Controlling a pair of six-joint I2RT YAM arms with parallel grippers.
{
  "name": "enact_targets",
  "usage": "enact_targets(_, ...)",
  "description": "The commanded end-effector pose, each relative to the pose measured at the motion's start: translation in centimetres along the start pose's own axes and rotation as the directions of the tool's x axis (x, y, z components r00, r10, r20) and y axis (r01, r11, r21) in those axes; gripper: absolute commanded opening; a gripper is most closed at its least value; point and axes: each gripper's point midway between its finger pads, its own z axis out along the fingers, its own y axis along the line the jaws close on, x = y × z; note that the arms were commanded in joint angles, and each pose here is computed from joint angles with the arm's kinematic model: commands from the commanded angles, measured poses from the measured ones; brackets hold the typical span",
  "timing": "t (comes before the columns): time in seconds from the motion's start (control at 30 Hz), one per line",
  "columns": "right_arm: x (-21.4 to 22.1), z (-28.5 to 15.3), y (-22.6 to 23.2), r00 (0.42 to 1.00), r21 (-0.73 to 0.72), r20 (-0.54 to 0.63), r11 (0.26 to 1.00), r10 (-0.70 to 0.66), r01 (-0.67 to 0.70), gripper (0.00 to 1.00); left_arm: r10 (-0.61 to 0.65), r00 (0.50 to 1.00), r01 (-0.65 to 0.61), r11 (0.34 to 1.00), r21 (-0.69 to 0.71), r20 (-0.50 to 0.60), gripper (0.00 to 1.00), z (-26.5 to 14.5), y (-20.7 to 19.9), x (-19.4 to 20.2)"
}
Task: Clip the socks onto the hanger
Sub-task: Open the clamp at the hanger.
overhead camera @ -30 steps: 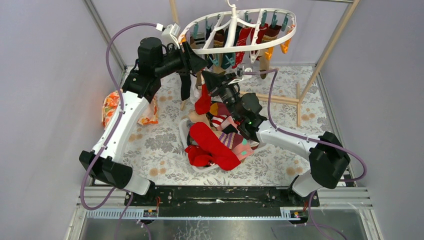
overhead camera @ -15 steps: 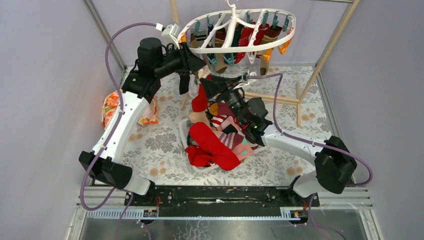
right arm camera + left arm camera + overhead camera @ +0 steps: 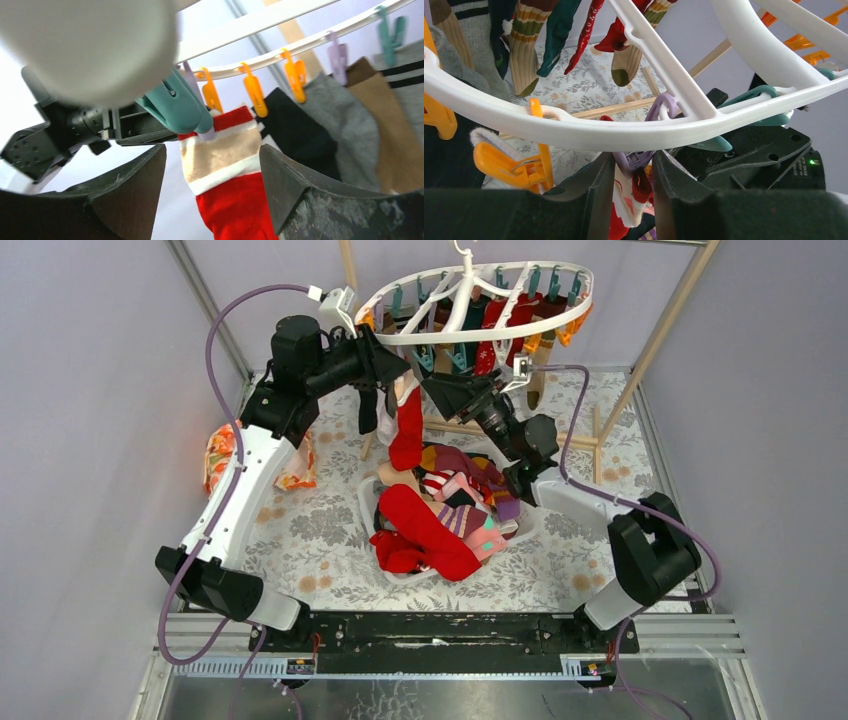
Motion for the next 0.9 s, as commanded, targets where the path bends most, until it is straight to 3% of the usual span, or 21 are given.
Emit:
enact_targets(0.0, -2.8, 1.3, 5.0, 0.994, -0.267, 0.057, 0.961, 0.09, -0.072, 0.76, 0.041, 0.999, -0.042, 0.999, 0.016, 0.036, 0.25, -0.9, -1.1, -1.0)
enact_targets(0.23, -4.1, 1.5, 5.5, 0.979, -0.385, 0.101, 0.914, 0.179, -0.128, 0.76, 0.055, 0.998, -0.056, 0.998, 0.013, 0.033, 0.25, -1.3, -1.1, -0.9)
enact_targets(0.47, -4.5, 1.3, 5.3, 0.977, -0.396, 0.1, 0.908, 0.189, -0.135, 0.7, 0.072, 0.997, -0.073, 0.997, 0.013, 0.038, 0.24, -1.5, -1.3, -1.1)
enact_targets(0.73, -4.5, 1.6, 5.3, 0.974, -0.411, 0.088, 0.899, 0.207, -0.154, 0.54, 0.072, 0.997, -0.073, 0.997, 0.013, 0.039, 0.24, -1.6, -1.3, -1.1)
enact_targets(0.87, -4.6, 1.5, 5.2, 0.973, -0.405, 0.098, 0.901, 0.209, -0.153, 0.4, 0.076, 0.996, -0.076, 0.997, 0.009, 0.039, 0.24, -1.7, -1.3, -1.1)
